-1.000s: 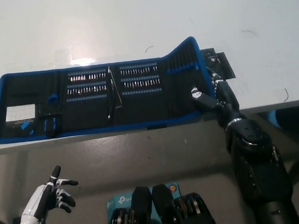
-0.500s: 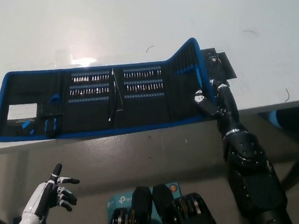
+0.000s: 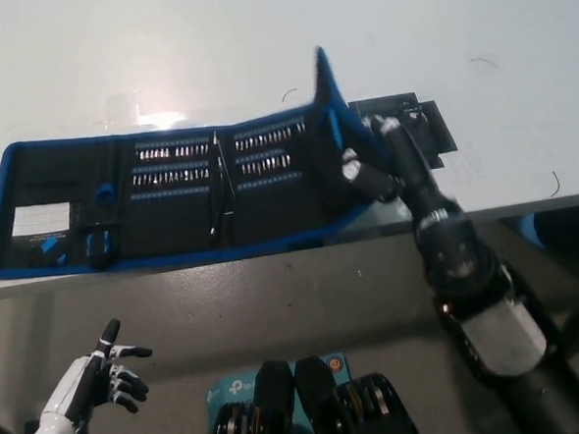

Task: The robot uses its right hand to lift an edge of the toolkit kept in middle of the desk and make one fold in it

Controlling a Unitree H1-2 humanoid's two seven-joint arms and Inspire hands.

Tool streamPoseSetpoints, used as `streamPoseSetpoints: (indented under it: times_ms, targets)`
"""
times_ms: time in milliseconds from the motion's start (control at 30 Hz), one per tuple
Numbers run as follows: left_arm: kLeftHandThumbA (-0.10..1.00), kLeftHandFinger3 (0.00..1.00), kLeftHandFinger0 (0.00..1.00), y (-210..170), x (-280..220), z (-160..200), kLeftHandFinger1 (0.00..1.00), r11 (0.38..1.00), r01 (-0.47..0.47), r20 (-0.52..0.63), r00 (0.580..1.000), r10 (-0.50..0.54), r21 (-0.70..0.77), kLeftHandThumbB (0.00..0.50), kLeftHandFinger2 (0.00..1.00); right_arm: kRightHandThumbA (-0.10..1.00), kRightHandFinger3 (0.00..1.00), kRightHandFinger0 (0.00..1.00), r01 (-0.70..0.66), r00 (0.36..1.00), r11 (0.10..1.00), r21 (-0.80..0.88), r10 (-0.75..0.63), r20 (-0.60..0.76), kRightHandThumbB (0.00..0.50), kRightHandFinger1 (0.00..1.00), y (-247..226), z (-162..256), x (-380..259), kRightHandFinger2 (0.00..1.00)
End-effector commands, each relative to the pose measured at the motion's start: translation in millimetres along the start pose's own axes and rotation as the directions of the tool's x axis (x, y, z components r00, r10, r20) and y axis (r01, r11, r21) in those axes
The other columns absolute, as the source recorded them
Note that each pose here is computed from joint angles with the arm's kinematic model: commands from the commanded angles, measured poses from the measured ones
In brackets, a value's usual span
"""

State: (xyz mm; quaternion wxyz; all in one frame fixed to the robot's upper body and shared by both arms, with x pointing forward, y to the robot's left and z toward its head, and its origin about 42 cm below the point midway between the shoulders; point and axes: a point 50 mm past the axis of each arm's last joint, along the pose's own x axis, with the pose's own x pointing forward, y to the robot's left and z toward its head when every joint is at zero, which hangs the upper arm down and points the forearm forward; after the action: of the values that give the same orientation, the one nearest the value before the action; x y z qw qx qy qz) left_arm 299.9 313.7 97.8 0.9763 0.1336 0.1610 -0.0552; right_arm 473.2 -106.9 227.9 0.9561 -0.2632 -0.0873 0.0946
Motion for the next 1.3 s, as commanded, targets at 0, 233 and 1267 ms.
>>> streamPoseSetpoints:
  times_ms: [0, 233, 1267]
  targets:
    - [1.00, 0.57, 0.40, 10.3, -1.3, 12.6, 0.39, 0.999, 0.000, 0.028, 1.000, -0.001, 0.046, 0.460, 0.33, -0.10, 0.27, 0.00, -0.095, 0.969, 0.908, -0.408, 0.178, 0.171, 0.150, 0.07, 11.3, 83.5, 23.7, 0.33]
    - [1.00, 0.56, 0.43, 6.3, 4.2, 18.4, 0.40, 0.999, 0.008, 0.037, 0.999, -0.010, 0.036, 0.460, 0.34, -0.08, 0.40, 0.00, -0.203, 0.926, 0.718, -0.666, 0.362, 0.108, 0.279, 0.02, 64.3, 71.1, 10.2, 0.22]
    - [1.00, 0.57, 0.35, 3.8, 9.5, 27.4, 0.38, 0.999, 0.016, 0.064, 0.998, -0.019, 0.047, 0.368, 0.32, 0.21, 1.00, 1.00, -0.403, 0.882, 0.517, -0.755, 0.439, -0.171, 0.361, 1.00, 135.7, -19.1, -29.6, 1.00]
